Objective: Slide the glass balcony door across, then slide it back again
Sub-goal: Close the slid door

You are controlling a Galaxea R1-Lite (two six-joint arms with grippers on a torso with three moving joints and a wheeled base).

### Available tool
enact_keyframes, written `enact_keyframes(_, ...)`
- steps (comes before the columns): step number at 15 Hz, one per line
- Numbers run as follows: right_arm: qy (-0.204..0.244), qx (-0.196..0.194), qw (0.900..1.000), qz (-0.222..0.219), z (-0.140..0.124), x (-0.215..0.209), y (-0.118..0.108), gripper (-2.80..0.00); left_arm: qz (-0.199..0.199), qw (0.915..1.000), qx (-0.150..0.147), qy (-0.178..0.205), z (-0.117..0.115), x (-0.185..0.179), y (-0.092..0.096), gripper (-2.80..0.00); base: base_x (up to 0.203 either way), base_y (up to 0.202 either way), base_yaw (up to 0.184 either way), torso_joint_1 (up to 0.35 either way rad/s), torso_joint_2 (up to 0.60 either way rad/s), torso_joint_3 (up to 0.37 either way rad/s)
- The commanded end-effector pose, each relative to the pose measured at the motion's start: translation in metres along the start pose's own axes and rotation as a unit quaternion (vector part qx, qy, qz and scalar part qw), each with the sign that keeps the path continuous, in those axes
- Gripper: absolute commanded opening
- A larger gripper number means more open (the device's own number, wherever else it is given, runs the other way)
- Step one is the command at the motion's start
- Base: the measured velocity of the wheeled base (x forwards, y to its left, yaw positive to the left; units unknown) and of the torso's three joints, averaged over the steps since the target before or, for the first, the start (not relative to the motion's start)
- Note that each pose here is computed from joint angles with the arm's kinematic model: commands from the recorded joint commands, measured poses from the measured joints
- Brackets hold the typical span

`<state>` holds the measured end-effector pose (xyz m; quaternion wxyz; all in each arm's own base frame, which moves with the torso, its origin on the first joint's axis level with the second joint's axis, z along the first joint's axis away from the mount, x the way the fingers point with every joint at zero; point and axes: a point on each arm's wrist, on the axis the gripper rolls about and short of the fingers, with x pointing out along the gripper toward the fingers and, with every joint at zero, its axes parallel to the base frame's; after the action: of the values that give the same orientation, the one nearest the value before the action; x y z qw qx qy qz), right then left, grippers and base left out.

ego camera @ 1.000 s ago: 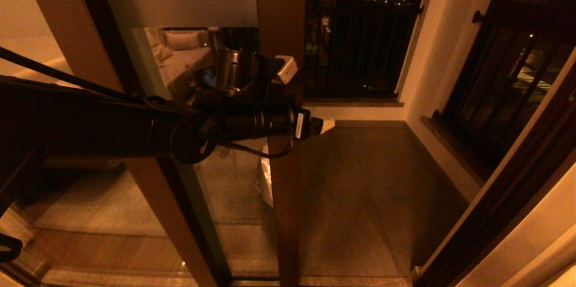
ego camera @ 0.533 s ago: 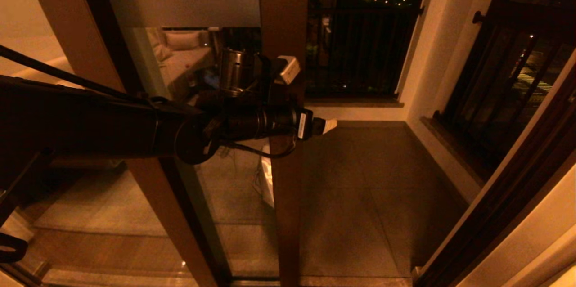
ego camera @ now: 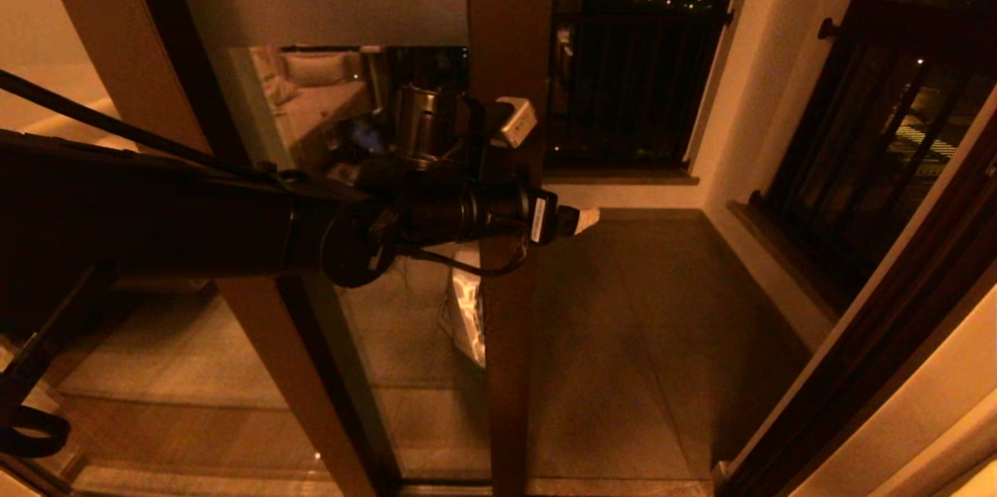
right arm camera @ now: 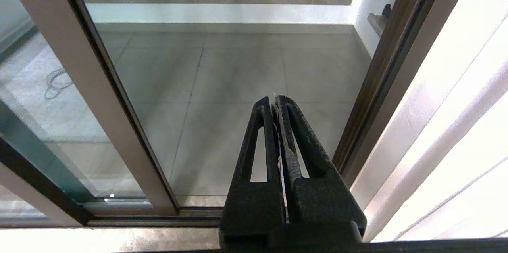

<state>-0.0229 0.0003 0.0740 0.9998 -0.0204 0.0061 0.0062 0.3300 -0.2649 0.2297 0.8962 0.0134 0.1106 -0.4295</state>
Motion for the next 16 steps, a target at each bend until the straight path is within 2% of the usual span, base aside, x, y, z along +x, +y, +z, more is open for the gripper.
enact_keyframes(1, 0.001, 0.0, 1.0, 0.0, 0.0, 0.0, 0.0, -2.8, -0.002, 1.0, 0.0, 0.001, 0.0, 0.002, -0.003, 0.0, 0.0, 0.0, 0.0, 0.0, 0.0, 0.0)
enact_keyframes(7, 0.001, 0.0, 1.0, 0.0, 0.0, 0.0, 0.0, -2.8, -0.022, 0.9997, 0.008, -0.011, 0.003, 0.02, -0.019, 0.0, 0.0, 0.0, 0.0, 0.0, 0.0, 0.0)
enact_keyframes(10, 0.001, 0.0, 1.0, 0.0, 0.0, 0.0, 0.0, -2.8, -0.024, 0.9996, 0.008, -0.011, 0.003, 0.02, -0.021, 0.0, 0.0, 0.0, 0.0, 0.0, 0.0, 0.0)
enact_keyframes(13, 0.001, 0.0, 1.0, 0.0, 0.0, 0.0, 0.0, -2.8, -0.02, 0.9997, 0.009, -0.012, 0.006, 0.015, -0.023, 0.0, 0.0, 0.0, 0.0, 0.0, 0.0, 0.0)
enact_keyframes(16, 0.001, 0.0, 1.0, 0.0, 0.0, 0.0, 0.0, -2.8, 0.0, 0.9999, 0.008, -0.009, 0.009, -0.007, -0.03, 0.0, 0.0, 0.0, 0.0, 0.0, 0.0, 0.0)
